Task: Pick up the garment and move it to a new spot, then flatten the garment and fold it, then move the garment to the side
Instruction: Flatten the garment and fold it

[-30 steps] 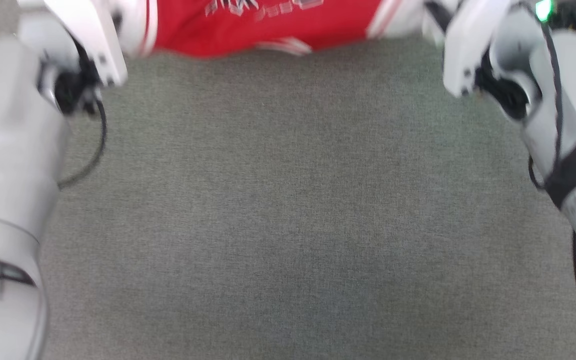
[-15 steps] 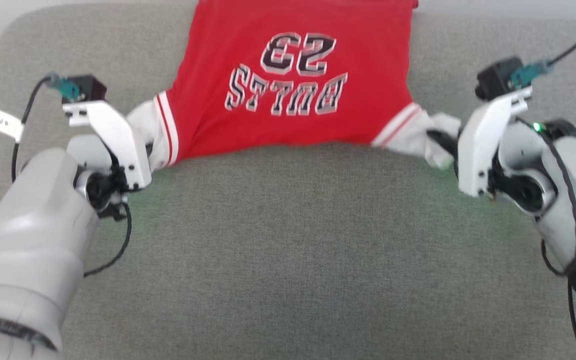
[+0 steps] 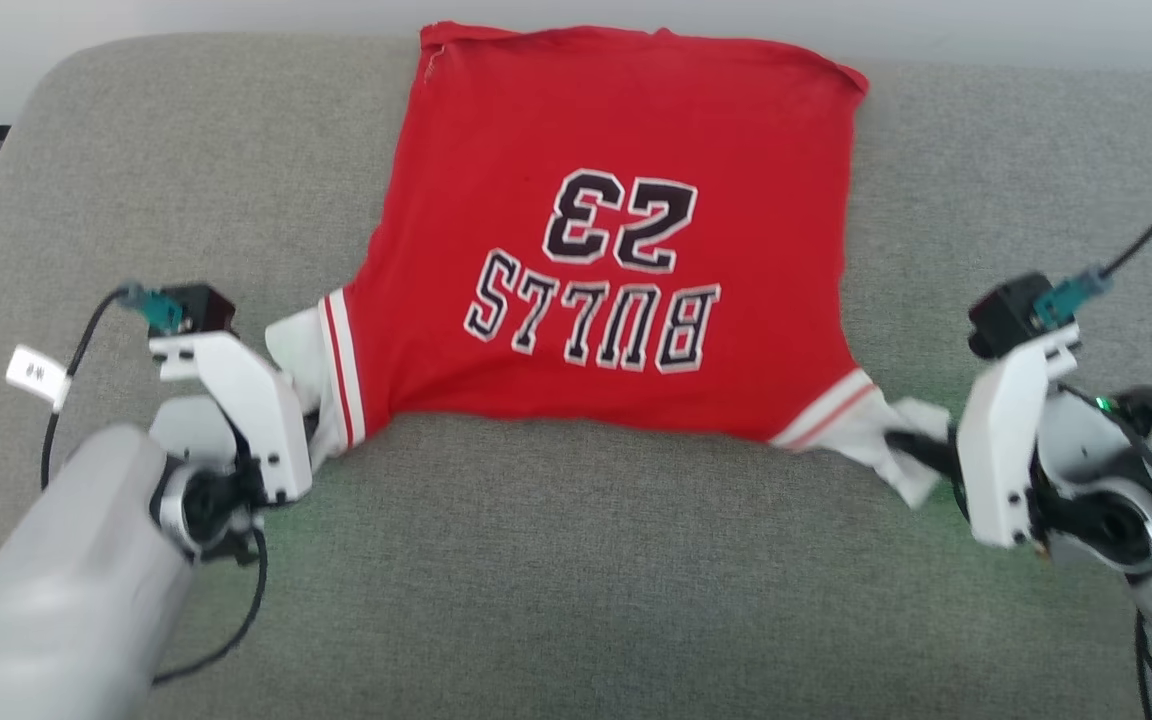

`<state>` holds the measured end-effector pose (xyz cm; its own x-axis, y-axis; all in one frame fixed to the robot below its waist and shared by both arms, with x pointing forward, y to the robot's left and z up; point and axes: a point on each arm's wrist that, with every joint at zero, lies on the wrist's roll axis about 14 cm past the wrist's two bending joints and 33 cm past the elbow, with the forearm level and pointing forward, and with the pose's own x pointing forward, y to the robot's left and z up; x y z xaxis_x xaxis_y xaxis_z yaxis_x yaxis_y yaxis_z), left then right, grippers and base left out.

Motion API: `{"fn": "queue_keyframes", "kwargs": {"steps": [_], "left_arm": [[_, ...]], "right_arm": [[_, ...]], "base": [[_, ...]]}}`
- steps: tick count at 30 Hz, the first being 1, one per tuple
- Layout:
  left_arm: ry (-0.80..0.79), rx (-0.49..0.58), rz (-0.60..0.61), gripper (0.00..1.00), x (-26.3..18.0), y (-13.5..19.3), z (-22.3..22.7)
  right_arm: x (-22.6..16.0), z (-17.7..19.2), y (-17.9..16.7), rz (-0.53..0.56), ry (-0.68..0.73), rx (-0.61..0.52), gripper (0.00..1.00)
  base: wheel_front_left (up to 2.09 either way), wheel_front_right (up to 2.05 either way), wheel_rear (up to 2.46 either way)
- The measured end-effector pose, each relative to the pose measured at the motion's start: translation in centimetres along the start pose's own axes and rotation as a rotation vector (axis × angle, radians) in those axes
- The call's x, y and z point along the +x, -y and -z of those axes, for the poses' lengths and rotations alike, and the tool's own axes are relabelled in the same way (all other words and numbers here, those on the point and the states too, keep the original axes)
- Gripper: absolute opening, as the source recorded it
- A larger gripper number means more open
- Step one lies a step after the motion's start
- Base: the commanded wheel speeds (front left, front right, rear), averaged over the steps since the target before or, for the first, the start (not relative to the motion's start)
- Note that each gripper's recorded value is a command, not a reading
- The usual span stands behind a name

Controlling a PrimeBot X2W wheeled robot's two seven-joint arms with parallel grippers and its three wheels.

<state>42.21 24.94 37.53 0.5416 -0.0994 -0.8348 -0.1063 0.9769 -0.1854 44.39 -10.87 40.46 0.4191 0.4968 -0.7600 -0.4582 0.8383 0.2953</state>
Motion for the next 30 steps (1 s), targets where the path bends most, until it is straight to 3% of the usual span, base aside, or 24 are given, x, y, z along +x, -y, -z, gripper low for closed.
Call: {"fn": "queue_keyframes", "kwargs": {"steps": [14,21,22,23,24,25,30], "left_arm": [[-0.185,-0.082,0.004,0.00,-4.7,1.8,9.8],[-0.176,-0.117,0.019,0.00,-5.7,2.5,10.7],[-0.166,-0.118,0.025,0.00,-5.7,2.6,10.6],[-0.161,-0.119,0.027,0.00,-5.6,2.6,10.5],[-0.154,-0.121,0.029,0.00,-5.5,2.7,10.4],[-0.147,-0.119,0.034,0.00,-5.4,2.8,10.3],[-0.107,-0.110,0.059,0.00,-4.8,3.4,9.8]], "right_arm": [[-2.0,6.7,-0.9,-0.037,-0.192,0.032,0.00],[-1.9,8.6,-1.4,-0.028,-0.204,0.091,0.00],[-1.8,8.7,-1.4,-0.020,-0.194,0.095,0.05],[-1.6,8.7,-1.4,-0.009,-0.186,0.090,0.27],[-1.5,8.8,-1.3,0.003,-0.179,0.084,0.78],[-1.3,8.8,-1.2,0.016,-0.169,0.080,1.00],[-1.3,7.2,-1.5,0.046,-0.080,0.062,1.00]], "base": [[0.00,0.00,0.00],[0.00,0.00,0.00],[0.00,0.00,0.00],[0.00,0.00,0.00],[0.00,0.00,0.00],[0.00,0.00,0.00],[0.00,0.00,0.00]]}}
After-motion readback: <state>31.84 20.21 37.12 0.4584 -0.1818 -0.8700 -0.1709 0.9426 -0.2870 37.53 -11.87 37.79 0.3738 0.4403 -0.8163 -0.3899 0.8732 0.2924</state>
